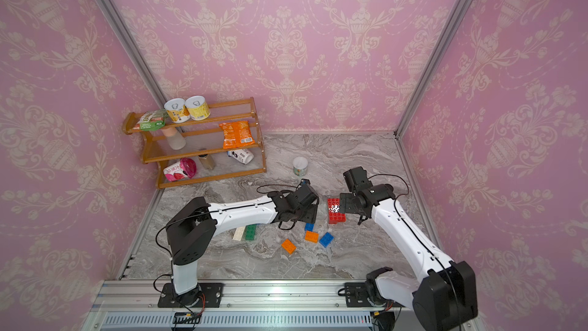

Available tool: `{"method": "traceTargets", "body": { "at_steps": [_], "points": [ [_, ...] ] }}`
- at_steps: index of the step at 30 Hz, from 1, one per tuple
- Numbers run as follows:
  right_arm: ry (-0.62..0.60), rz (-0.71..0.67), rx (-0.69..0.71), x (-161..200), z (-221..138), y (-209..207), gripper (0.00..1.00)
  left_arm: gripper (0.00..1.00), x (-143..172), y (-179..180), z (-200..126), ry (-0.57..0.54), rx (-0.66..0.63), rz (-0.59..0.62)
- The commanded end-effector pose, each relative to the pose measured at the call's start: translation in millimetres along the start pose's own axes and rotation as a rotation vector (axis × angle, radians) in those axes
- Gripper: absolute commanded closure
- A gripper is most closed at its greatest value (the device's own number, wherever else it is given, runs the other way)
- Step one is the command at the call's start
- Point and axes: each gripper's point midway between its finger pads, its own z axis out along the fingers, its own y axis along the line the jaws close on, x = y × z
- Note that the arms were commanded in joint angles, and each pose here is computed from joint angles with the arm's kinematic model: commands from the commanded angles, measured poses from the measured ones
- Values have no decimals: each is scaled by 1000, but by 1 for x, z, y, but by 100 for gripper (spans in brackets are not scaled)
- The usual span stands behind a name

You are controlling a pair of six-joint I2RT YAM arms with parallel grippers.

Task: Assemble a rectangle with lego
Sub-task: Move the lego brick at the center of the board.

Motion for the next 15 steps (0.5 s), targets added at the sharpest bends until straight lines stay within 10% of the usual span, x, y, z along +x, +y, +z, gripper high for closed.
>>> {"method": "traceTargets", "body": {
  "at_steps": [1, 15],
  "points": [
    [-65, 19, 11, -8, -8, -7, 0, 29, 17, -4, 7, 71, -26, 33],
    [-138, 51, -24, -12, -16, -7, 0, 43, 35, 2, 28, 160, -103, 60]
  ]
}}
